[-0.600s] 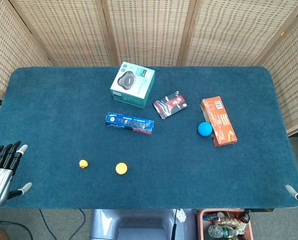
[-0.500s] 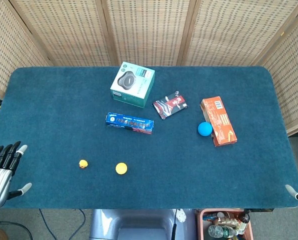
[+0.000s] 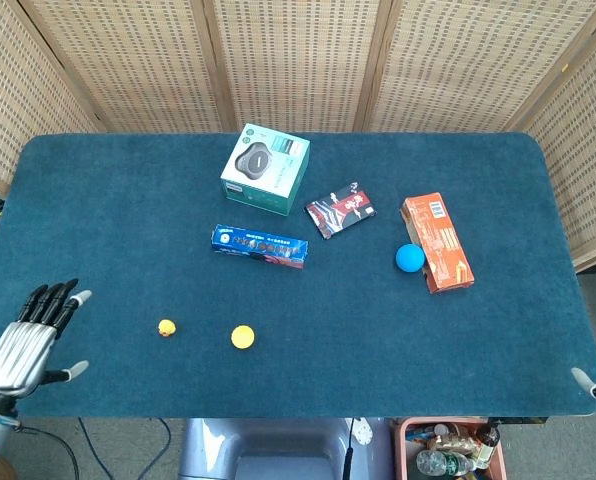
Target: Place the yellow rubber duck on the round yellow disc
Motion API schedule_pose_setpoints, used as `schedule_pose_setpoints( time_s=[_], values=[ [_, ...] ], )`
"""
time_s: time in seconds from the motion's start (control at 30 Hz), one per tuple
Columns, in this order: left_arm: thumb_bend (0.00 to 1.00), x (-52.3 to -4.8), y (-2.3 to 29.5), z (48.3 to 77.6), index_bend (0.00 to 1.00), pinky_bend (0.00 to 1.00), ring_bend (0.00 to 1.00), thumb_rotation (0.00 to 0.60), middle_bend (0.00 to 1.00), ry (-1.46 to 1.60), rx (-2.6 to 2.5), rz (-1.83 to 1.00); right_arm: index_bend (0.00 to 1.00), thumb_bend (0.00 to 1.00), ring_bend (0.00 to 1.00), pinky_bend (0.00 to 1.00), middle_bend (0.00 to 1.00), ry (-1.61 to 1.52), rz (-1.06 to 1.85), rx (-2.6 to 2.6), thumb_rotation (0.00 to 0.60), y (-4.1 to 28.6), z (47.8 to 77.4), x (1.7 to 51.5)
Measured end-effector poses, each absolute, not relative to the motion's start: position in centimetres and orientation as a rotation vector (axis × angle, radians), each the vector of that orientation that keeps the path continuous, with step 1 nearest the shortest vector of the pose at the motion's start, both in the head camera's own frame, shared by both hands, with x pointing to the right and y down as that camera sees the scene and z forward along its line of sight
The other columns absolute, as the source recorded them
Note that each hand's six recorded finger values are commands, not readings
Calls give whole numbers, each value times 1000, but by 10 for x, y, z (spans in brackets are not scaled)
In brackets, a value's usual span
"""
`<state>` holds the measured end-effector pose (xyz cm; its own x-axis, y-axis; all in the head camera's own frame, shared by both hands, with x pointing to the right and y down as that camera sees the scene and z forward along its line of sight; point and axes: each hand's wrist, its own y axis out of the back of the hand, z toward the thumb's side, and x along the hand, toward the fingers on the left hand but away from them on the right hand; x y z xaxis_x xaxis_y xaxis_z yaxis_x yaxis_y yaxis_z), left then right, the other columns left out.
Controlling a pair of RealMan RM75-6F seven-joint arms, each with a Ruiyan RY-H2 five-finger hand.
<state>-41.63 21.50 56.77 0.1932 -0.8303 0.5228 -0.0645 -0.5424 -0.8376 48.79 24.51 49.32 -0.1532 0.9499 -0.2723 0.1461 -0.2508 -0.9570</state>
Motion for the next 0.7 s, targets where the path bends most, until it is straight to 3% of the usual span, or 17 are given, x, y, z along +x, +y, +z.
schedule_pose_setpoints(
  time_s=[0.2, 0.37, 0.43, 0.7],
  values=[
    [235, -408, 193, 621, 330, 0, 0, 600, 0, 732, -1815, -1474, 0, 0, 0, 0, 0, -1304, 1500, -1421, 600, 241, 499, 492],
    [319, -398, 181, 662, 344, 0, 0, 600, 0, 629, -1825, -1534, 0, 0, 0, 0, 0, -1309, 1525, -1421, 600, 237, 504, 496],
    [369, -392, 179, 672, 348, 0, 0, 600, 0, 611, -1834, -1549, 0, 0, 0, 0, 0, -1308, 1530, -1419, 600, 236, 505, 496],
    [376, -373, 182, 688, 349, 0, 0, 600, 0, 561, -1915, -1549, 0, 0, 0, 0, 0, -1304, 1540, -1424, 600, 236, 508, 497]
  ],
)
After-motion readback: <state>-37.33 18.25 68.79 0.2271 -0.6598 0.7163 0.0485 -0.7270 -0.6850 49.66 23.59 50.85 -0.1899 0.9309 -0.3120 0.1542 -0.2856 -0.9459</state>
